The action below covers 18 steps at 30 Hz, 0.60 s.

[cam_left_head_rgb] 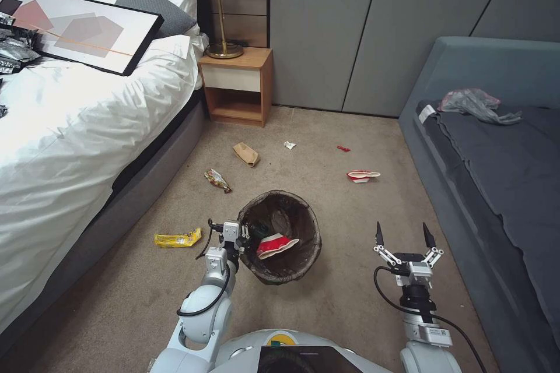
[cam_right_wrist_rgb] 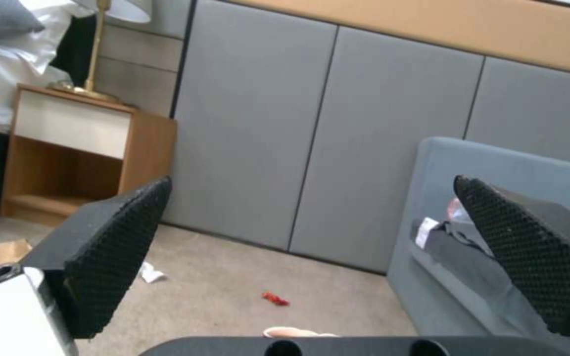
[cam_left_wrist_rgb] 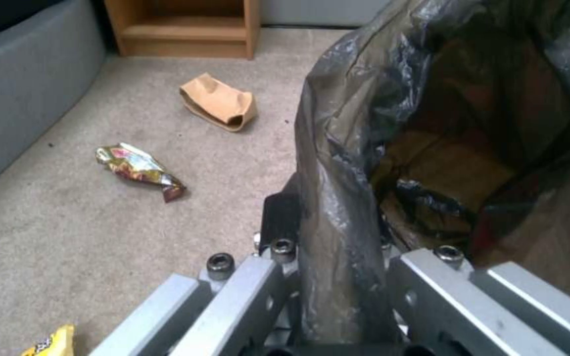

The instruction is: Pick up the trash bin, then pick up the garbage from the floor and place it into the trash bin.

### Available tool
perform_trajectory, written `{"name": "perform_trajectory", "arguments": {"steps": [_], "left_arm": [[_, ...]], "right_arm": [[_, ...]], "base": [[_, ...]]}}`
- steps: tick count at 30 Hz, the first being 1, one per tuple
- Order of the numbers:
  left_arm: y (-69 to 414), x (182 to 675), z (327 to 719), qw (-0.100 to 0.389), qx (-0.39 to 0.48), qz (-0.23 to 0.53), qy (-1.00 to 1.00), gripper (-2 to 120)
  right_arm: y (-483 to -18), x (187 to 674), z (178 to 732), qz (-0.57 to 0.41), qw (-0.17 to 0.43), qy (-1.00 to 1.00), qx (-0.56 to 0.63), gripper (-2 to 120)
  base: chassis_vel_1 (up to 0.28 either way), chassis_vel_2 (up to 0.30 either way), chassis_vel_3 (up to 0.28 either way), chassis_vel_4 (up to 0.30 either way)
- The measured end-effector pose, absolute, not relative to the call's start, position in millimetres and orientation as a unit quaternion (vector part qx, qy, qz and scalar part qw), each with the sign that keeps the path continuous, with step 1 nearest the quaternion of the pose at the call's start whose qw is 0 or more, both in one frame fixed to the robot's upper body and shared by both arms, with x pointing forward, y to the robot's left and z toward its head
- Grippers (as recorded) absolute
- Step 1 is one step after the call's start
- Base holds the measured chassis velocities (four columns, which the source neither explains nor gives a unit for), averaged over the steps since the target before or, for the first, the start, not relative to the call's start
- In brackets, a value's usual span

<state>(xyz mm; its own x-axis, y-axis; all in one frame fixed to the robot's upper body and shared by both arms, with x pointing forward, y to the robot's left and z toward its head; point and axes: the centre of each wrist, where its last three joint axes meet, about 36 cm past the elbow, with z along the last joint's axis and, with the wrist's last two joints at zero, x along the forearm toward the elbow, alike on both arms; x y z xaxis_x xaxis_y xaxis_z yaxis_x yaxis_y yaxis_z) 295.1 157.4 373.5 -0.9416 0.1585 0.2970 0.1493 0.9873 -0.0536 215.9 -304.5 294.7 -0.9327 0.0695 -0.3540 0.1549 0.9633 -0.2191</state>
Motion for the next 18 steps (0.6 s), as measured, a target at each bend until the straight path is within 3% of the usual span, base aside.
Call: {"name": "perform_trajectory", "arguments": {"steps": [11,18], "left_arm": [[154.4,294.6,370.8,0.155,-0.081,0.011,-0.985,0],[153.8,294.7,370.9,0.154,-0.083,0.01,-0.984,0]], "right_arm": [[-301.3,221.3,299.4,-0.116,0.185,0.975,0.041,100],[-300.1,223.8,301.3,-0.114,0.187,0.975,0.039,100]], "base": [[0.0,0.0,0.0,0.0],[-0.117,0.123,0.115,-0.114]]}}
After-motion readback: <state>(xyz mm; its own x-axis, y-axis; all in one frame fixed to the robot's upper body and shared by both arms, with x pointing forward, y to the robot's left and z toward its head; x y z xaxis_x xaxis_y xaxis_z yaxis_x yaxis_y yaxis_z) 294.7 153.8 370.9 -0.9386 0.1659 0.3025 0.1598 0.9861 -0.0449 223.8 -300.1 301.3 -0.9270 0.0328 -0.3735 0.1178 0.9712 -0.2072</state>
